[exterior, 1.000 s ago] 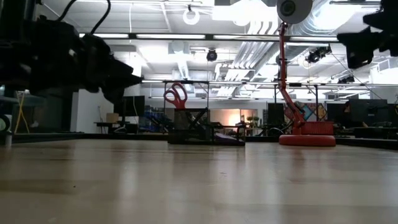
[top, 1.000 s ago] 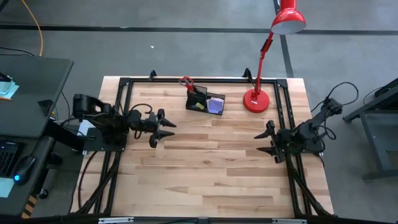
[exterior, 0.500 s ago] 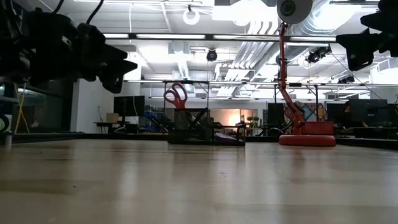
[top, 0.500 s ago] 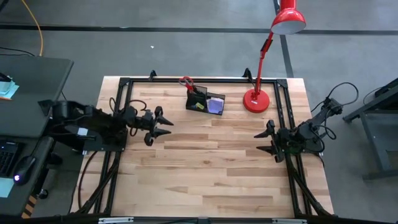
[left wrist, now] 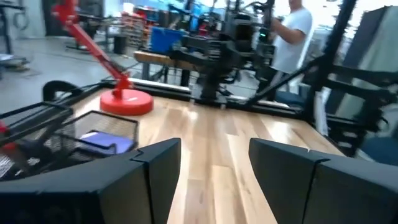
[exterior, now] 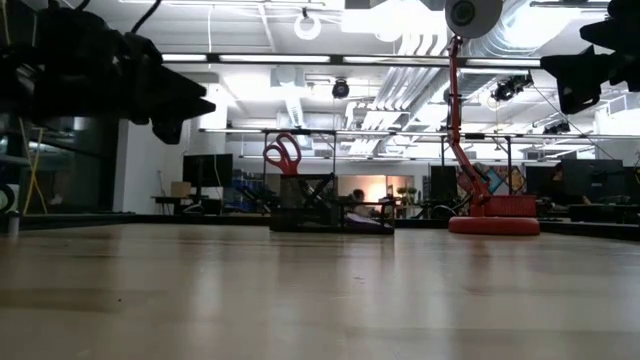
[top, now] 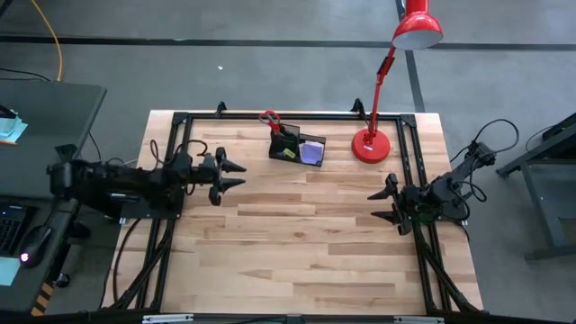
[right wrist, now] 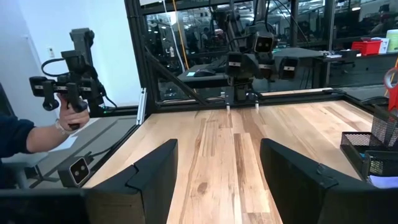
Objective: Pick and place office supplies into organizer
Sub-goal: Return to Home Position
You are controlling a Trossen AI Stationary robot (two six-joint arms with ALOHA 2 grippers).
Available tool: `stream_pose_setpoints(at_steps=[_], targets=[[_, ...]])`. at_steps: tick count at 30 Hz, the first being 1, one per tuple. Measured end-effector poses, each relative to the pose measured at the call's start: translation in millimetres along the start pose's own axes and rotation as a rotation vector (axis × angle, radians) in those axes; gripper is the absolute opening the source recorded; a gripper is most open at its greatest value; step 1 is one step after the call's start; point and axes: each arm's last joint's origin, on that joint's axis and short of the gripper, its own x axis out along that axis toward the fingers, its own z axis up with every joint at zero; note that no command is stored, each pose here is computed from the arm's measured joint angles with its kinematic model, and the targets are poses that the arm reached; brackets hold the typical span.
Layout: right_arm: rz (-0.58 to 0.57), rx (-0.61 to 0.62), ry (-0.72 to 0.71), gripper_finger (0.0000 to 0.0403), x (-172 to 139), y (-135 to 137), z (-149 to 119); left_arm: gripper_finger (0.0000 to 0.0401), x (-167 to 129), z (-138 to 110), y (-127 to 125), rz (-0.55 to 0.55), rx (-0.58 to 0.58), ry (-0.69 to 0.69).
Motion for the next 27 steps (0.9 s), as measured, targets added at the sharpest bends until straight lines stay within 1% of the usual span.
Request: stream_pose_setpoints(at_steps=[3, 5, 10, 13, 17, 19, 24, 27], targets=[[0.0, 0.0, 0.0, 0.0222, 0.0, 0.0, 0.0, 0.0184, -5.5, 3.2, -3.8, -0.038, 0.014, 0.008], [0.0, 0.0, 0.0, 0.0222, 0.0, 0.0, 0.0, 0.0184, -9.4, 5.7, -6.7, -0.022, 0.02, 0.001], [0.0, -0.004, 0.0, 0.0222, 0.0, 0.0, 0.0, 0.0184, -19.7, 5.7, -14.5, 0.153, 0.018, 0.011], [-0.001, -0.006, 0.0, 0.0222, 0.0, 0.0, 0.1, 0.0184, -24.7, 3.9, -21.0, 0.214, -0.005, 0.02], [-0.004, -0.008, -0.001, 0.0222, 0.0, -0.1, 0.1, 0.0184, -30.5, 1.4, -26.6, 0.302, 0.006, 0.029], [-0.003, -0.008, -0.001, 0.0222, 0.0, -0.1, 0.1, 0.0184, -33.2, 1.3, -30.5, 0.299, 0.019, 0.026], [0.009, -0.009, 0.0, 0.0222, 0.0, 0.2, 0.1, 0.0184, -40.3, 1.9, -35.5, 0.355, 0.035, 0.002], [0.047, -0.03, 0.003, 0.0222, 0.0, 1.4, 0.0, 0.0184, -44.2, 1.2, -39.1, 0.32, 0.041, 0.004]])
